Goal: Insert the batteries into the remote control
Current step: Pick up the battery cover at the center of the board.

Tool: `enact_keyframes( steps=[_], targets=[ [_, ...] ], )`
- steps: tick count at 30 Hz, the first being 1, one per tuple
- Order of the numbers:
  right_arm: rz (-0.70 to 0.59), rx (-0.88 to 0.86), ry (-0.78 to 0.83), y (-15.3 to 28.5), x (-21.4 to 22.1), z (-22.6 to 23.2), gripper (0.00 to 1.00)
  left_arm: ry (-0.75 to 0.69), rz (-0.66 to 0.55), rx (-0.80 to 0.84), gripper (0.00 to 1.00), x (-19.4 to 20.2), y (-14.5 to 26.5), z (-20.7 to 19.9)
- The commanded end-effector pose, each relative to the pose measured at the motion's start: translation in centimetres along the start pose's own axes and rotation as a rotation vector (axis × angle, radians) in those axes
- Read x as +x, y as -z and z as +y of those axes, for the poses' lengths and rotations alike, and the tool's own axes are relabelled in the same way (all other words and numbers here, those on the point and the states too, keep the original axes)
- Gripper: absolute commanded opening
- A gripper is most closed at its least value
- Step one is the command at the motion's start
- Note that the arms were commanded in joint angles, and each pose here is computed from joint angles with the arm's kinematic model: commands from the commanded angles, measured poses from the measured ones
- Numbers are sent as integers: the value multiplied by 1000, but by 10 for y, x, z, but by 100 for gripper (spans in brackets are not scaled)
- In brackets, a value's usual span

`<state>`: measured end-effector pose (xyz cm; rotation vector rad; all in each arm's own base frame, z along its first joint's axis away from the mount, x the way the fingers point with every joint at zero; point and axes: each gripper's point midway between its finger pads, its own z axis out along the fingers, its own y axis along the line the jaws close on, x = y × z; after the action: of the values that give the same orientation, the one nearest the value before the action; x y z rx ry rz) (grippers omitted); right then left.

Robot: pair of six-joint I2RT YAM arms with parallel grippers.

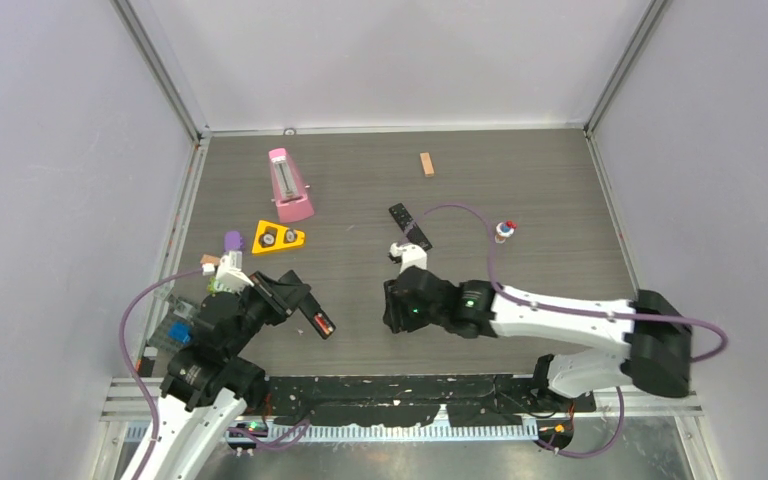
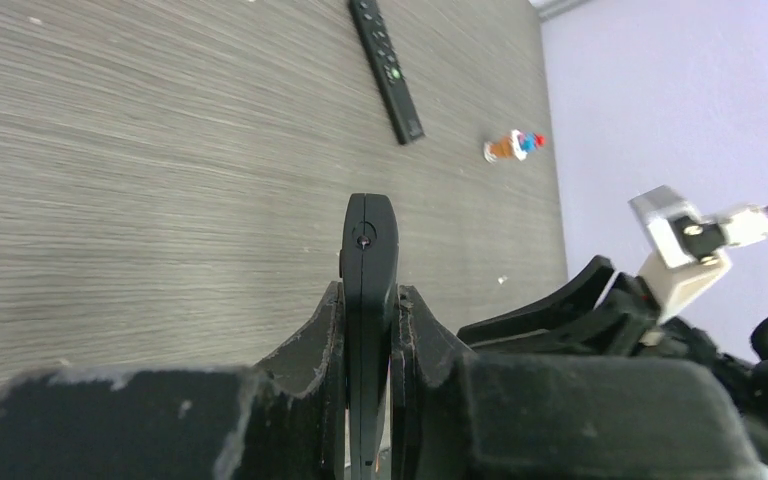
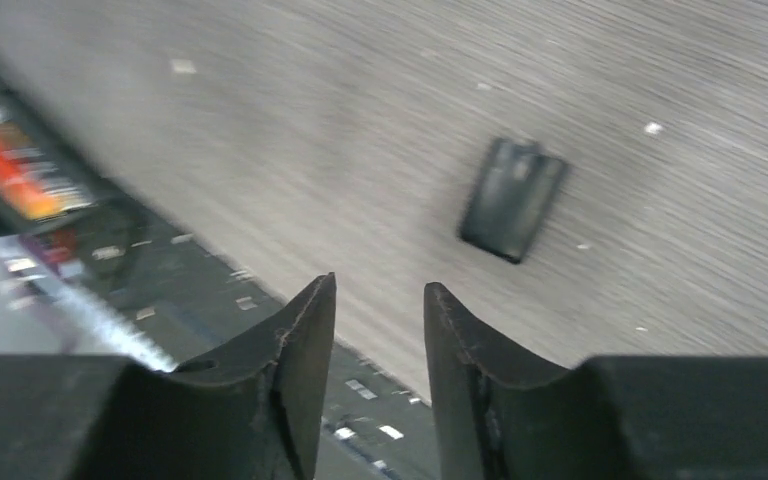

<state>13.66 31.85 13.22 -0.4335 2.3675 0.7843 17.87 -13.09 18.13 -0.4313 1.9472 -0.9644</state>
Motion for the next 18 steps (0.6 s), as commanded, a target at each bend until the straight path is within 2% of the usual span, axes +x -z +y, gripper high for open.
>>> enact_keyframes(
  steps=[1,6,12,18],
  targets=[
    [39,307,144,-20,-2,-36,39,-12,-140,-88,0,-27,12,12],
    [117,476,221,-57,8,-48,30,-15,-123,-76,0,-24,13,10],
    [162,499,235,-81,23,-52,26,-13,-89,-53,0,-18,8,6],
    [187,529,224,-85,32,-62,24,-12,-84,-41,0,-17,7,4]
  ],
)
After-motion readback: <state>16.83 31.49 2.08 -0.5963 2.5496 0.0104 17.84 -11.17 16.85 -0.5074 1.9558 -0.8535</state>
